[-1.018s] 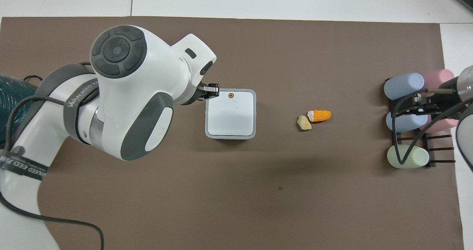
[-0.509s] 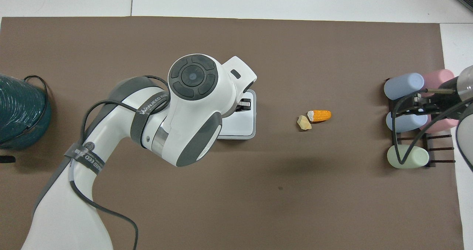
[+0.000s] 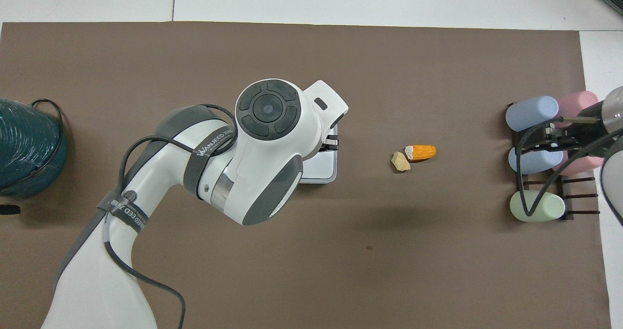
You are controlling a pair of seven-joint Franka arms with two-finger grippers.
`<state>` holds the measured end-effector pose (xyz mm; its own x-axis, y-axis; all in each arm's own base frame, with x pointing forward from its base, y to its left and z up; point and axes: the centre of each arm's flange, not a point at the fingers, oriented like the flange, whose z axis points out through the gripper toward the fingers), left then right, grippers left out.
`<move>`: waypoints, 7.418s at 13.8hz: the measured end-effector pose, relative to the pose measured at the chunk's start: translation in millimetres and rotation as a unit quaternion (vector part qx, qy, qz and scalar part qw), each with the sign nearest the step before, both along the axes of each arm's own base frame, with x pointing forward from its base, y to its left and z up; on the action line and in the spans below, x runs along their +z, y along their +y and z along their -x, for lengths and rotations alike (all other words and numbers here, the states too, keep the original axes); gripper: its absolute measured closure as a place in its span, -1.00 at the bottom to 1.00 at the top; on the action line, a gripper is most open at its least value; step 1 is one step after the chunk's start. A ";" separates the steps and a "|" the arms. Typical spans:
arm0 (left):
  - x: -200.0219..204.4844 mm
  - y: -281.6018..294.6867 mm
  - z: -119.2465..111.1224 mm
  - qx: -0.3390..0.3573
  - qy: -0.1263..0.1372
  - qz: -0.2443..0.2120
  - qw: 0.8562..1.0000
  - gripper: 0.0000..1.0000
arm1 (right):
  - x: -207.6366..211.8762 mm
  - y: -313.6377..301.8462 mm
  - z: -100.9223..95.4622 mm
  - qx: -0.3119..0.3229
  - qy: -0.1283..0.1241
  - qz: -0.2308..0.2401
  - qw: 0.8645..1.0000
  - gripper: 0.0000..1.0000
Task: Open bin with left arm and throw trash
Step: 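Grasp the bin lid with the left gripper and lift it open, then pull the left gripper back from the open bin, then reach the right gripper toward the orange carrot piece, then grasp the orange carrot with the right gripper and lift it, then carry the carrot over the bin and open the right gripper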
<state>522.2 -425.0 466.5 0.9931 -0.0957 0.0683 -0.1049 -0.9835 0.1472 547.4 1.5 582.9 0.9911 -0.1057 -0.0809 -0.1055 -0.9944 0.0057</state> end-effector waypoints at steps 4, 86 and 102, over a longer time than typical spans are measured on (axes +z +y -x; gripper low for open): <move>-10.1 -0.5 -5.2 0.008 -0.001 0.000 1.000 0.97 | 0.0 0.0 0.0 0.000 0.000 0.000 1.000 -1.00; 106.9 312.6 -107.3 -0.032 0.030 -0.058 0.997 -1.00 | -287.0 156.5 12.9 -0.056 -0.087 -0.015 0.995 0.54; 107.7 314.3 -107.8 -0.030 0.028 -0.058 0.998 -1.00 | -96.1 224.2 -54.8 -0.158 -0.138 -0.114 0.971 0.89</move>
<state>630.0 -110.7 574.2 0.9873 -0.1589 -0.0019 -0.1587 -0.9865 0.0410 602.2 225.7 486.8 0.8995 -0.4180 0.1272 -0.3711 -0.8845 -0.2828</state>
